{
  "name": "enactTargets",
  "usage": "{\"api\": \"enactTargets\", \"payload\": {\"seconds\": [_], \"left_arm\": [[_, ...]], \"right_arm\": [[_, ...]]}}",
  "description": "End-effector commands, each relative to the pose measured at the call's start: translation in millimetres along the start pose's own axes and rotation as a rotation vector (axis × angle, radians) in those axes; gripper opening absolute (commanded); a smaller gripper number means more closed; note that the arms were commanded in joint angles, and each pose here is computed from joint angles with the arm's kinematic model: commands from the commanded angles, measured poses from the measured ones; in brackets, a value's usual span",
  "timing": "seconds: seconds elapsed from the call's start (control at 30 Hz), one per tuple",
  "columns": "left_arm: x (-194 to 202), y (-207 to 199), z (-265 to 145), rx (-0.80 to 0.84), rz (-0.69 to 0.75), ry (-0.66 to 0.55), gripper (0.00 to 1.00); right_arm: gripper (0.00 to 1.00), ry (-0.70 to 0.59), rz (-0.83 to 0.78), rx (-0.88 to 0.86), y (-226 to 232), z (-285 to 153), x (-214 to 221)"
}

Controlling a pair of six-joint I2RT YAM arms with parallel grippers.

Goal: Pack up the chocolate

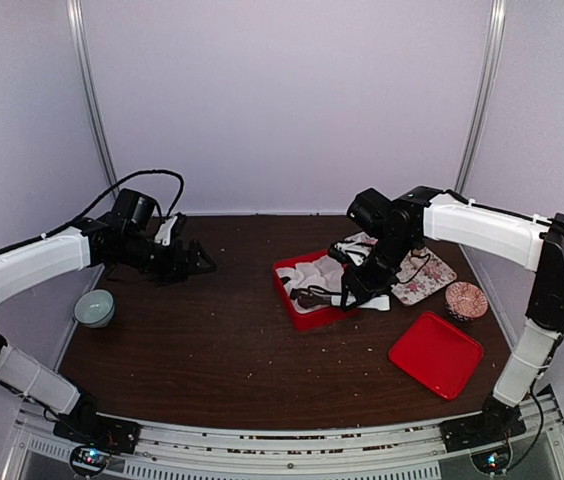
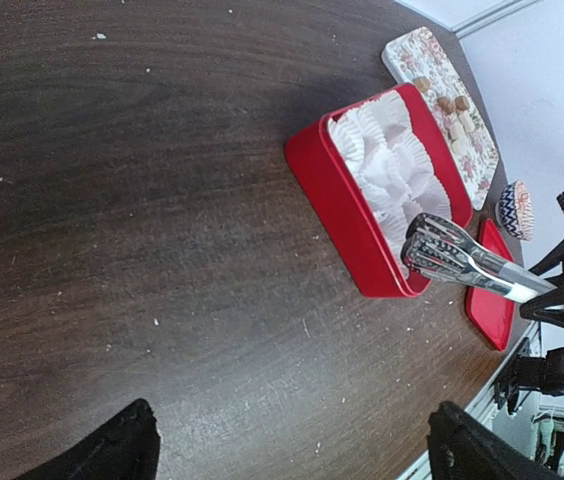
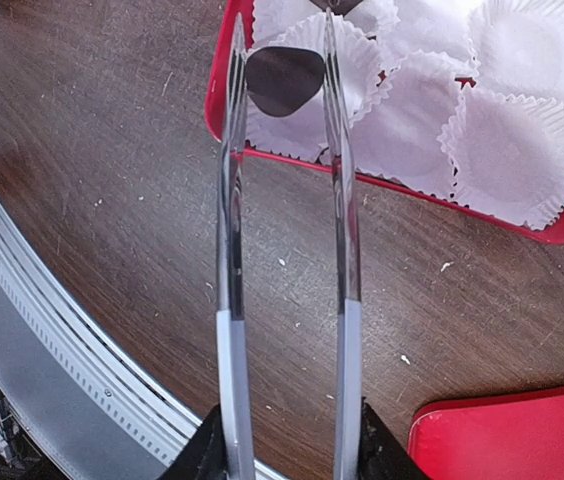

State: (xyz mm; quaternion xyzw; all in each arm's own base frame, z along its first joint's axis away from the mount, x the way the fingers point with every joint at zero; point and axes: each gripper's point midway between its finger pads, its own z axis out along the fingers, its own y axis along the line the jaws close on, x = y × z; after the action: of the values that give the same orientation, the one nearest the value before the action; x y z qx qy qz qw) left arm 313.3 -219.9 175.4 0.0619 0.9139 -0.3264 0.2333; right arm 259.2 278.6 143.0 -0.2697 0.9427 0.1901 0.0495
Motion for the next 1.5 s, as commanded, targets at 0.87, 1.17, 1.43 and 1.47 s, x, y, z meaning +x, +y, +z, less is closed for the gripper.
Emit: {"api": "enactTargets", "payload": {"seconds": [0.87, 1.17, 1.43, 1.47], "left_arm": [[-37.4, 23.1, -22.0, -0.245, 0.070, -0.068, 0.98], [-69.5, 34.0, -67.1, -0.407, 0.122, -0.288, 0.98], [-71.6, 13.2, -76.8, -0.332, 0.212, -0.293, 0.98], [-71.7, 10.3, -75.1, -0.314, 0.215, -0.293, 0.98]], "right_arm": [[0.41, -0.262, 0.313, 0.177, -125.9, -109.0, 11.5], [0.44, -0.224, 0.468, 0.292, -192.2, -106.4, 46.5], [0.44, -0.204, 0.499, 0.304, -209.6, -82.6, 42.7], [0.44, -0.204, 0.501, 0.299, -210.3, -80.5, 40.8]]}}
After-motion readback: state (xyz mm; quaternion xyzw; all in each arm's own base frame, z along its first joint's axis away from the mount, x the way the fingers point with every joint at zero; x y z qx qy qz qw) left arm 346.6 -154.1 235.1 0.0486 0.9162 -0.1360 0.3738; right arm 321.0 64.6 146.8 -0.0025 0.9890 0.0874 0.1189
